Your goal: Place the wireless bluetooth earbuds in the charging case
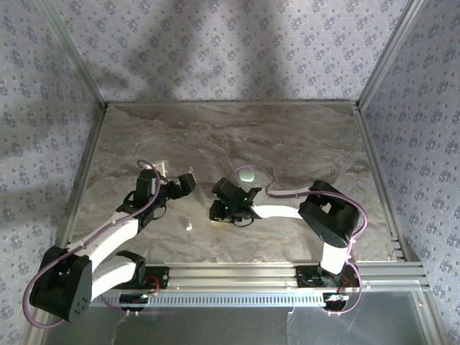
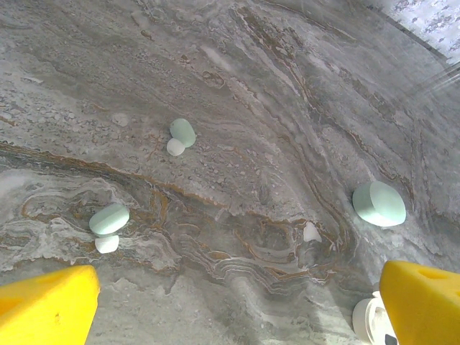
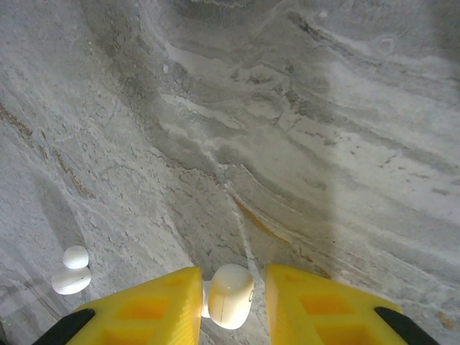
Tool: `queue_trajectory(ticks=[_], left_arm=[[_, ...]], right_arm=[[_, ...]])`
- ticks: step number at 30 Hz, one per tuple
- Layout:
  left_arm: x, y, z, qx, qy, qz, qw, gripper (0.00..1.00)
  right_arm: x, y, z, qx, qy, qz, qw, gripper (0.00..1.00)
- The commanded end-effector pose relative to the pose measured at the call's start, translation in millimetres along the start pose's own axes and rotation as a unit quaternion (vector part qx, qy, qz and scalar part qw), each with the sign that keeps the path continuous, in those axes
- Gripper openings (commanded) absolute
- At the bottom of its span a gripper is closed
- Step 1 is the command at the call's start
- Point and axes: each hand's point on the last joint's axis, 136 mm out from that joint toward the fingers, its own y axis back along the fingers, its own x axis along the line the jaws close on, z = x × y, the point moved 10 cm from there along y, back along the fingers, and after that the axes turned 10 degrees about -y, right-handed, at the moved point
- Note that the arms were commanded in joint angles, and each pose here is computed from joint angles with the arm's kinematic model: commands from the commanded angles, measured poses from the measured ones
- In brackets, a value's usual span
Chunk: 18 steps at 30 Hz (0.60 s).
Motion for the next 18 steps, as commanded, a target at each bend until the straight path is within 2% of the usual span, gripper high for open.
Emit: queue_trajectory(ticks=[1,12,18], left_arm=[[-8.4,3.0,10.5,-0.02,-0.009,-0.017,1.0,1.0],[-9.0,4.2,10.9,-0.021,-0.01,-0.018,1.0,1.0],[-9.7,4.3,11.0,-0.021,-0.01,-0.019,1.0,1.0]], right_arm=[[-4.7,-7.5,-3.2,0.015,-0.011,-0.005,1.0,0.29],[-4.8,-10.0,-3.3,0.022,-0.012,-0.014,1.0,0.27],[-2.8,-11.6,-2.8,0.024,-0.01,-0.018,0.999,0.21]])
